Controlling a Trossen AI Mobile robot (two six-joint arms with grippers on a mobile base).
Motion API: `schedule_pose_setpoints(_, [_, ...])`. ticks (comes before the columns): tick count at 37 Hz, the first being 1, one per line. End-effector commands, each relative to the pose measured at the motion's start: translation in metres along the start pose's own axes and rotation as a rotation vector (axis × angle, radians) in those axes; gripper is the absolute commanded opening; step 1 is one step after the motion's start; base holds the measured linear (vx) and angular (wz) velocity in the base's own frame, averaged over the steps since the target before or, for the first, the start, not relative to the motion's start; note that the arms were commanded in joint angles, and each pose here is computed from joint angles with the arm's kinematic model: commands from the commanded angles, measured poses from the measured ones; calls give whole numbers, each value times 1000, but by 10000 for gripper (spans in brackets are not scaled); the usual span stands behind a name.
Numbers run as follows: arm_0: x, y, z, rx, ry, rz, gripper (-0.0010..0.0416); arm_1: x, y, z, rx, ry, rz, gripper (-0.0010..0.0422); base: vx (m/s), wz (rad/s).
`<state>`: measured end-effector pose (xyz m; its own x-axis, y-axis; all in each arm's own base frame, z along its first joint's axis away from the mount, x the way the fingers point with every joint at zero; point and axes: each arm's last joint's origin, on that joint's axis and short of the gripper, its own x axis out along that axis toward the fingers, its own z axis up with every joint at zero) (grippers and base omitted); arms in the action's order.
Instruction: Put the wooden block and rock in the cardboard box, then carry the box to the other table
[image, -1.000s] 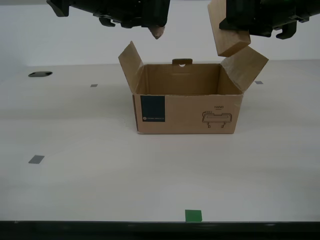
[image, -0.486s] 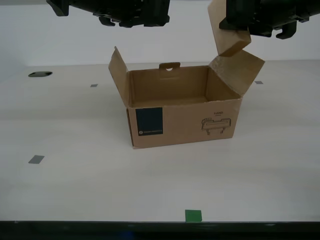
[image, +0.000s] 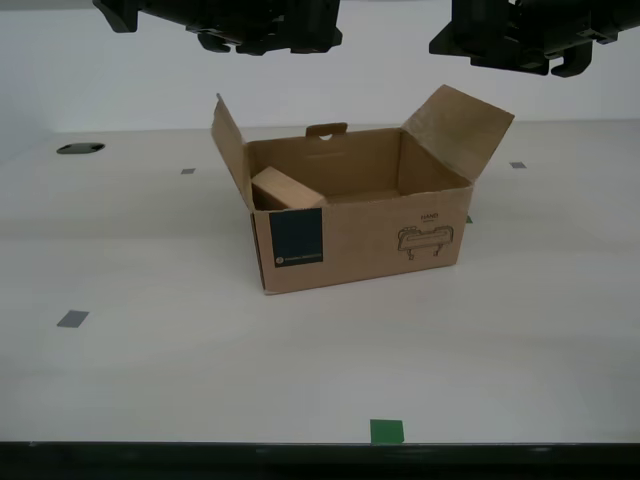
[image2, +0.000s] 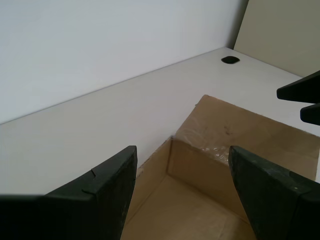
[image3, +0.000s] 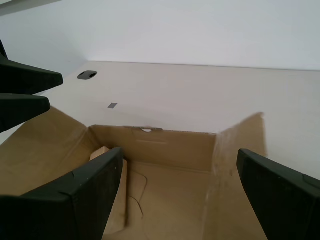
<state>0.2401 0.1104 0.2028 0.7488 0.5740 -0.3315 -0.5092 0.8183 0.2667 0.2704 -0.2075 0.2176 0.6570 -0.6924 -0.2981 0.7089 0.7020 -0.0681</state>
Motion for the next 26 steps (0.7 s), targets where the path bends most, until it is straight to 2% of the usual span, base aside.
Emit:
schedule_pose_setpoints(1, [0,0,1,-1,-4,2,305,0,0,1,2,-4,-3,243,0,0])
schedule_pose_setpoints(7, [0,0,1,-2,-5,2,284,0,0,2,-17,-6,-3,235,0,0])
schedule_pose_setpoints(13, [1,1,6,-2,-8,2,265,2,0,14,-115,76,8,230,0,0])
schedule_pose_setpoints(18, [3,3,18,13,52,-13,260,3,2,34,-124,159,79,235,0,0])
schedule_pose_setpoints(21, [2,3,30,37,133,-48,265,1,3,48,-128,192,96,243,0,0])
schedule_pose_setpoints(26, [-3,6,55,37,213,-180,284,-3,2,73,-168,211,103,260,0,0])
